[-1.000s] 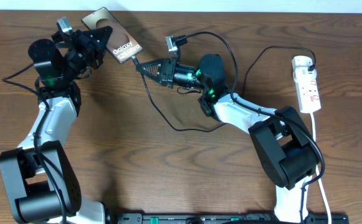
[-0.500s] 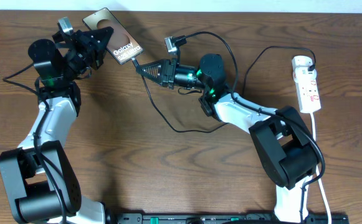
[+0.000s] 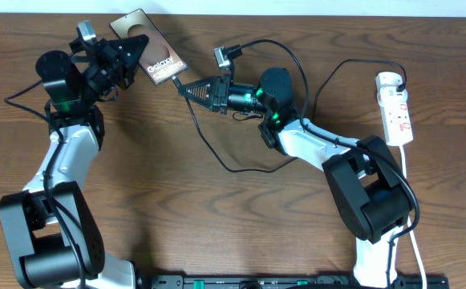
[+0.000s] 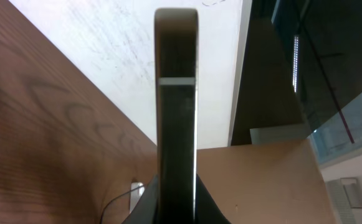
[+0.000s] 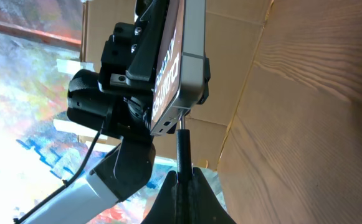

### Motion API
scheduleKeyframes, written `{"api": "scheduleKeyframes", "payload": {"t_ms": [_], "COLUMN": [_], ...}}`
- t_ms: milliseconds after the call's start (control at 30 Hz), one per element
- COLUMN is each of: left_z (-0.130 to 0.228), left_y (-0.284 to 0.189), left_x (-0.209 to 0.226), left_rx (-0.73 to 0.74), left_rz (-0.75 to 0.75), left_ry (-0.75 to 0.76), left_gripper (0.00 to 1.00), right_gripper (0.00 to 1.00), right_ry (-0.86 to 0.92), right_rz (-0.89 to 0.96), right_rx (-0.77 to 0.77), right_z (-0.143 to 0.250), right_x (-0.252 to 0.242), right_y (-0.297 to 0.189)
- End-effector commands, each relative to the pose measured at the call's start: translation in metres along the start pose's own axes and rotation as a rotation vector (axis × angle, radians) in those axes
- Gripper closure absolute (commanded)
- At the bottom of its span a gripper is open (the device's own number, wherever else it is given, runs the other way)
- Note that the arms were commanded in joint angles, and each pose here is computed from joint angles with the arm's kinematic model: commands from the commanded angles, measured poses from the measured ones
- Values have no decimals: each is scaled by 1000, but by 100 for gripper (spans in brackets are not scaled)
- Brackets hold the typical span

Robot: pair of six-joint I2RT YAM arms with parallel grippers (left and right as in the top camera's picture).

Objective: Plug charger to phone and switch on socket

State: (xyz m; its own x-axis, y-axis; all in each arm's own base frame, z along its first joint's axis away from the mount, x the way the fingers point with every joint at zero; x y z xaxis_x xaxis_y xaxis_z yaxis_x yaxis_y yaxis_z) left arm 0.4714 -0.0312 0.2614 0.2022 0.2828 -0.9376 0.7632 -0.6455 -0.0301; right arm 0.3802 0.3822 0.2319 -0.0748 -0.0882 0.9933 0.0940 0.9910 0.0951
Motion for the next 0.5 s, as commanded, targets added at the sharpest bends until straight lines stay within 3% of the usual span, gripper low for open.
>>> {"api": "scheduleKeyframes", "payload": {"t_ms": [0,467], "left_z": [-1,-13], "left_y": [-1,-11], "left_x": [-13,-8], "left_rx": [9,-25], "left_rz": [31,17], "left_ry": [63,77], "left_gripper": [93,93], "right_gripper": [99,99], "right_ry": [-38,-38], "right_rz": [-25,-28], "right_rx": [2,21], "right_z": [-3,0], "right_x": [12,13], "right_y": [1,1]}}
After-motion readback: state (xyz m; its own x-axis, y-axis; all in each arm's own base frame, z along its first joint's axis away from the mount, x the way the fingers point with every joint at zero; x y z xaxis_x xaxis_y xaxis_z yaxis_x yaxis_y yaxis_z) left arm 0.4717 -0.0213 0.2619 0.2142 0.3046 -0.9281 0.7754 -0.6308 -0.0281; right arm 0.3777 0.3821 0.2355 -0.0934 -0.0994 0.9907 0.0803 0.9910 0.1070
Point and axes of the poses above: each gripper's point midway between its finger pads, its own y axis out along the fingers, its own x axis along the line the jaws close on, z = x × y, the point moved 1 cm from there along -y, back along the fingers, and after that the axes turned 11 degrees about y, right-handed, at the moved point
